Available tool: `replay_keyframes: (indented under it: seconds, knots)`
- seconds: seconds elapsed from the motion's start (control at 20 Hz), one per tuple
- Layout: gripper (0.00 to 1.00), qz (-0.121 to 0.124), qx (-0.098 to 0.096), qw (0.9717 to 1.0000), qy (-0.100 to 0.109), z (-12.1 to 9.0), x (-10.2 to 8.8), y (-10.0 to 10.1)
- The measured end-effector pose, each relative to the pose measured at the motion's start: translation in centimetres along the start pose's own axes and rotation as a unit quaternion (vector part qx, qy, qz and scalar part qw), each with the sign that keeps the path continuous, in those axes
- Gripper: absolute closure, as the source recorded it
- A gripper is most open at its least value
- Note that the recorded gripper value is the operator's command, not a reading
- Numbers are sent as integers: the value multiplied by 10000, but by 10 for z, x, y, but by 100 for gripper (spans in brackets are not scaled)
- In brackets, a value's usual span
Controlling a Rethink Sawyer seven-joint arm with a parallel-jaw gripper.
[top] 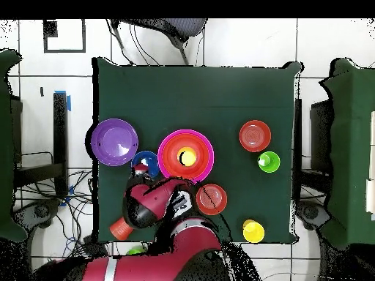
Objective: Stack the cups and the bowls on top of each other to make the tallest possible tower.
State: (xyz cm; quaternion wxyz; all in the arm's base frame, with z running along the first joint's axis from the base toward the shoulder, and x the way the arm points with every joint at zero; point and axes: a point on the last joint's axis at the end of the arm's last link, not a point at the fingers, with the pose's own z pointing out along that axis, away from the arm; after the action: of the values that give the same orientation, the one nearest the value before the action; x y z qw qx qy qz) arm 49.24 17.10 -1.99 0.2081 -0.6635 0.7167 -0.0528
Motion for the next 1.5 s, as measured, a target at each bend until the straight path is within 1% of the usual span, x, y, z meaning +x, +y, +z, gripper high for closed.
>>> replay_keyframes:
  seconds: [0.1, 0.3, 0.4, 0.45, 0.6, 0.7, 0.9, 0.95, 1.05, 1.1, 1.15, 1.2, 1.3, 1.5]
  knots:
    - [0, -14, -14, 10000, -9, -3, -3, -1]
    - [0, -67, -41, 9999, -70, -11, -17, -5]
    - [0, -91, -27, 9999, -114, -16, -23, -7]
    - [0, -118, 11, 9998, -164, -19, -29, -11]
    - [0, -141, 46, 9997, -207, -21, -34, -14]
    - [0, -171, 28, 9996, -227, -20, -38, -11]
    - [0, -262, -115, 9993, -220, -14, -44, 6]
    - [0, -307, -197, 9991, -211, -11, -47, 15]
    - [0, -365, -323, 9986, -191, -7, -49, 30]
    - [0, -377, -355, 9985, -187, -5, -50, 33]
    - [0, -399, -438, 9981, -183, -2, -51, 42]
    - [0, -403, -467, 9979, -181, -1, -51, 45]
    - [0, -405, -589, 9973, -163, 4, -50, 58]
    - [0, -379, -706, 9967, -128, 8, -45, 69]
